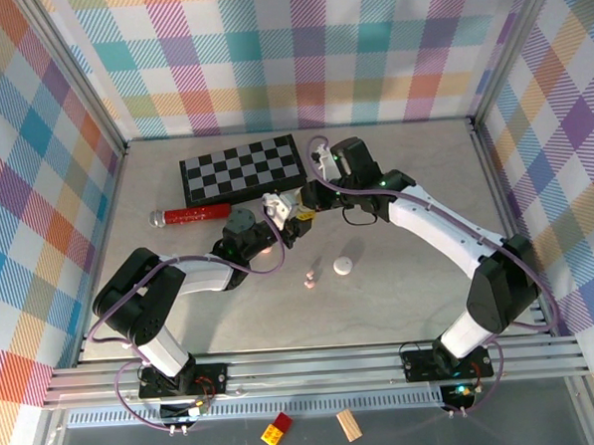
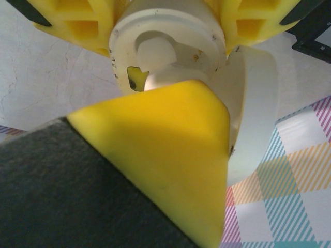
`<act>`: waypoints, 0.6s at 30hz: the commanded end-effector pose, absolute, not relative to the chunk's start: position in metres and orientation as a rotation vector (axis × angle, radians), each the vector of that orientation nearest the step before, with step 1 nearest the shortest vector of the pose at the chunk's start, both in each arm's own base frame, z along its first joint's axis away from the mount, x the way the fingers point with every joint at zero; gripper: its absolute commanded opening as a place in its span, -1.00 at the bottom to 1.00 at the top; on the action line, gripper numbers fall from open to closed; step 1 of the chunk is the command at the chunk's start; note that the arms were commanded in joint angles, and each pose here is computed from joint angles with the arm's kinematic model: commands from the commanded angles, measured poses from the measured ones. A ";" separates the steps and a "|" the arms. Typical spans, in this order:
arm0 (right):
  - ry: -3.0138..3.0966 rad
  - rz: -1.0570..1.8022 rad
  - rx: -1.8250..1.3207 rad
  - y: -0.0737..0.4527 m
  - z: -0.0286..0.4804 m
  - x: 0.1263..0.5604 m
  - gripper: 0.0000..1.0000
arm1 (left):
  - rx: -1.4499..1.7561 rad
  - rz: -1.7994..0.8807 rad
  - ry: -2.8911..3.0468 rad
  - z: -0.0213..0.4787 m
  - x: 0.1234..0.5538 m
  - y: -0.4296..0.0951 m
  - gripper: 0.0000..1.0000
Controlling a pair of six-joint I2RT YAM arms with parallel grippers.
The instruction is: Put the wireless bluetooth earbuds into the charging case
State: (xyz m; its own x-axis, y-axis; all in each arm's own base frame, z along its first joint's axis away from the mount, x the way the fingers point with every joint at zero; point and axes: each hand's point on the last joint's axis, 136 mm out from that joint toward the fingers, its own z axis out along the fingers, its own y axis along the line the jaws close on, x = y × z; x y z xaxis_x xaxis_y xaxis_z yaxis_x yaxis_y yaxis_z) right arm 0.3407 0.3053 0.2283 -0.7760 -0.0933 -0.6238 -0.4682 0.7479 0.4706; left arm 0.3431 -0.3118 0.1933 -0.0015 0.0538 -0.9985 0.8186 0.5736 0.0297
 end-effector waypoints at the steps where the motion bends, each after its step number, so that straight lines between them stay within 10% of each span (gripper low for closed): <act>1: 2.357 0.847 -0.470 0.310 0.228 0.340 -0.58 | 0.774 -0.731 1.407 0.217 0.341 -0.315 -0.34; 18: 2.224 0.738 -0.546 0.278 0.259 0.318 -0.14 | 0.765 -0.740 1.407 0.215 0.340 -0.310 -0.35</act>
State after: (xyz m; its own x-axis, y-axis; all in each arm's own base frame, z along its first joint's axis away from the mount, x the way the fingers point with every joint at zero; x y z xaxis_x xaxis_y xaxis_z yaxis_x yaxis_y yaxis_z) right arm 0.3218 0.2867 0.2498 -0.6979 -0.1395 -0.7025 -0.5436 0.7417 0.3928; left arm 0.3426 -0.3120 0.1886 -0.0277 0.0582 -0.9979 0.8196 0.5728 0.0107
